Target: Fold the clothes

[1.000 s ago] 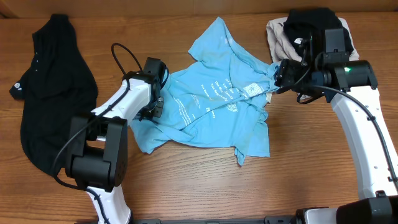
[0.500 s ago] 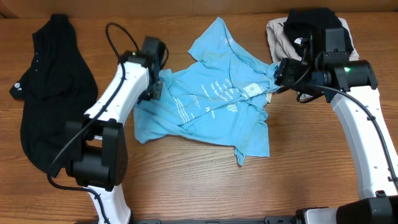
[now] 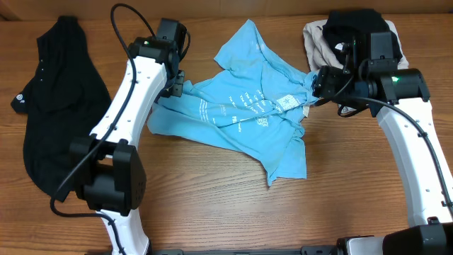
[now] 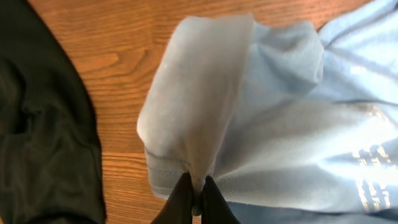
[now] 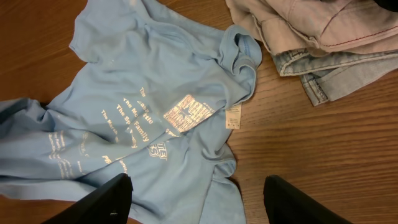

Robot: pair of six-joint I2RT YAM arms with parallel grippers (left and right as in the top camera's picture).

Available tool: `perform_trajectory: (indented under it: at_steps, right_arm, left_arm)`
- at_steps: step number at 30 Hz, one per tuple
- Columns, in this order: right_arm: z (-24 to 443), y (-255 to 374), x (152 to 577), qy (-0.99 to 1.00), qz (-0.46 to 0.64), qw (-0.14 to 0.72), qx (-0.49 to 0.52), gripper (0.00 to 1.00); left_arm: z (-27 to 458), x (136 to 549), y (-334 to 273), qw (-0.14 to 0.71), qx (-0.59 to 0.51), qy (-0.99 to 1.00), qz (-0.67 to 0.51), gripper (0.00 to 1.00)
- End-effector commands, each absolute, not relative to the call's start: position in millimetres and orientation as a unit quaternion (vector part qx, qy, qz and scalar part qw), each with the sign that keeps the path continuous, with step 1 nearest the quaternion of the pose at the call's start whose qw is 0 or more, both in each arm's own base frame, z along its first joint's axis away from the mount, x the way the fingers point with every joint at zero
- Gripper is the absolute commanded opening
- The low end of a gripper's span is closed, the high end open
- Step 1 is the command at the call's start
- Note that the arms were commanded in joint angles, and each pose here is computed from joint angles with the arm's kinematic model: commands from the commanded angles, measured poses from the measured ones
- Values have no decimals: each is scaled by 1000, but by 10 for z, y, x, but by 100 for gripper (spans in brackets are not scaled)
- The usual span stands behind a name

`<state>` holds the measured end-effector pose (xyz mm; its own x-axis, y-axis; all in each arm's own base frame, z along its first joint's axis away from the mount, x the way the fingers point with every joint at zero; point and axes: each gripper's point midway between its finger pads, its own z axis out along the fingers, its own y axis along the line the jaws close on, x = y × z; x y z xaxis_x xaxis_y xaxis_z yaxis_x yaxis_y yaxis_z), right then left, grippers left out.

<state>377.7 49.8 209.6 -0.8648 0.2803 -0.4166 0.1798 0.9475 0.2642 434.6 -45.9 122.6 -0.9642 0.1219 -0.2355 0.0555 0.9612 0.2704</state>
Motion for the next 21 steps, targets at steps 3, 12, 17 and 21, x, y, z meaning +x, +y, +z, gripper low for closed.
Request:
perform_trajectory:
  at_steps: [3, 12, 17, 21]
  right_arm:
    - [2058, 477, 3784, 961, 102, 228, 118, 72]
    - [2054, 476, 3779, 962, 100, 228, 109, 72]
    - [2053, 477, 3782, 962, 100, 228, 109, 71]
    - [2027, 477, 3790, 963, 99, 225, 109, 71]
  left_arm:
    - [869, 4339, -468, 78, 50, 987, 128, 5]
    - [383, 4282, -434, 17, 78, 986, 143, 22]
    - [333, 4297, -419, 16, 78, 986, 148, 28]
    - [340, 4362, -413, 30, 76, 985, 152, 33]
